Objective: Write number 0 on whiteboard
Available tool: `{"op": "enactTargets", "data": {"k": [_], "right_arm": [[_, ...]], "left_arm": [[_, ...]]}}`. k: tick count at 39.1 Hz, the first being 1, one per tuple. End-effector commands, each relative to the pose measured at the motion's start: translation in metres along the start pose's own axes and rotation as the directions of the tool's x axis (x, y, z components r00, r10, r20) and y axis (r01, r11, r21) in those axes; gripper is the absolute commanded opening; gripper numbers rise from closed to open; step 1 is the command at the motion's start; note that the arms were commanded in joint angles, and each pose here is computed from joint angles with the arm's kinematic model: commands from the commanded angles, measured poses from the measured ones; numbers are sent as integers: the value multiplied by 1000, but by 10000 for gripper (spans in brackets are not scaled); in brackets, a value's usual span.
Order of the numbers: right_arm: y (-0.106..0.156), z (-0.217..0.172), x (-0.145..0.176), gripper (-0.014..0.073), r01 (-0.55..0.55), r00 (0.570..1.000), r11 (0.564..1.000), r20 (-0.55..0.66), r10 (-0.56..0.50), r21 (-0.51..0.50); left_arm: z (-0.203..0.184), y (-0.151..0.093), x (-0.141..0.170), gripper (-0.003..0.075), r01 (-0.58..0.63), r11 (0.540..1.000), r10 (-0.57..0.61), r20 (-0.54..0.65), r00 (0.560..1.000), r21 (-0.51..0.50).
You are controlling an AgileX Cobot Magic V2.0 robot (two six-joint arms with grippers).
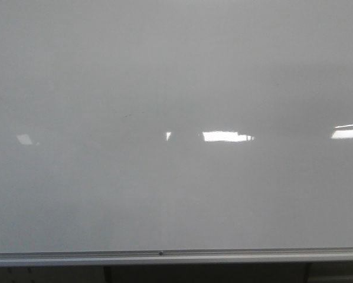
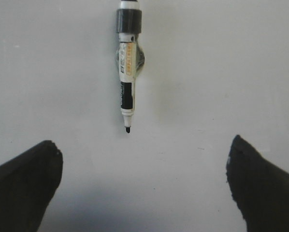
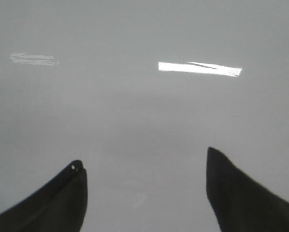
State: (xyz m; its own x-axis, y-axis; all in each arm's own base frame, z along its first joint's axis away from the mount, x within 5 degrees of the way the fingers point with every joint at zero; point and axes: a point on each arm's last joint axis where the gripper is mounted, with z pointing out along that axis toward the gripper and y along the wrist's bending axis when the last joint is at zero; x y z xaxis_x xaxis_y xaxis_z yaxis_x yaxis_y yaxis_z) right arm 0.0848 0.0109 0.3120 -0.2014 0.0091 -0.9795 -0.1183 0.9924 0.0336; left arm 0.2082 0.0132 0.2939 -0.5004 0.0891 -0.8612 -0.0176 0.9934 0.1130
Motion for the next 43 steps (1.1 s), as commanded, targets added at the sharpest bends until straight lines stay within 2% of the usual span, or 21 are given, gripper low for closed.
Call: {"op": "enactTargets", "data": {"k": [1,13,21,38,43], "right_arm": [[0,-2,-18,540,-1,995,1000,97,1,6],[0,-2,-18,540,-1,995,1000,97,1,6],[0,-2,-17,540,-1,996,1000,90,1,5],[0,-2,-15,540,-1,998,1000,69,1,3],[0,-2,-15,540,-1,998,1000,69,1,3]], "left_arm": [[17,7,-29,650,1,1000,1,98,995,-21],[75,16,-42,646,13,999,-12,37,999,-34],[107,17,-42,589,12,1000,-13,-13,1000,-27],[131,16,-35,480,12,1000,-13,-52,999,-20],[131,16,-35,394,12,1000,-13,-48,999,-20]]}}
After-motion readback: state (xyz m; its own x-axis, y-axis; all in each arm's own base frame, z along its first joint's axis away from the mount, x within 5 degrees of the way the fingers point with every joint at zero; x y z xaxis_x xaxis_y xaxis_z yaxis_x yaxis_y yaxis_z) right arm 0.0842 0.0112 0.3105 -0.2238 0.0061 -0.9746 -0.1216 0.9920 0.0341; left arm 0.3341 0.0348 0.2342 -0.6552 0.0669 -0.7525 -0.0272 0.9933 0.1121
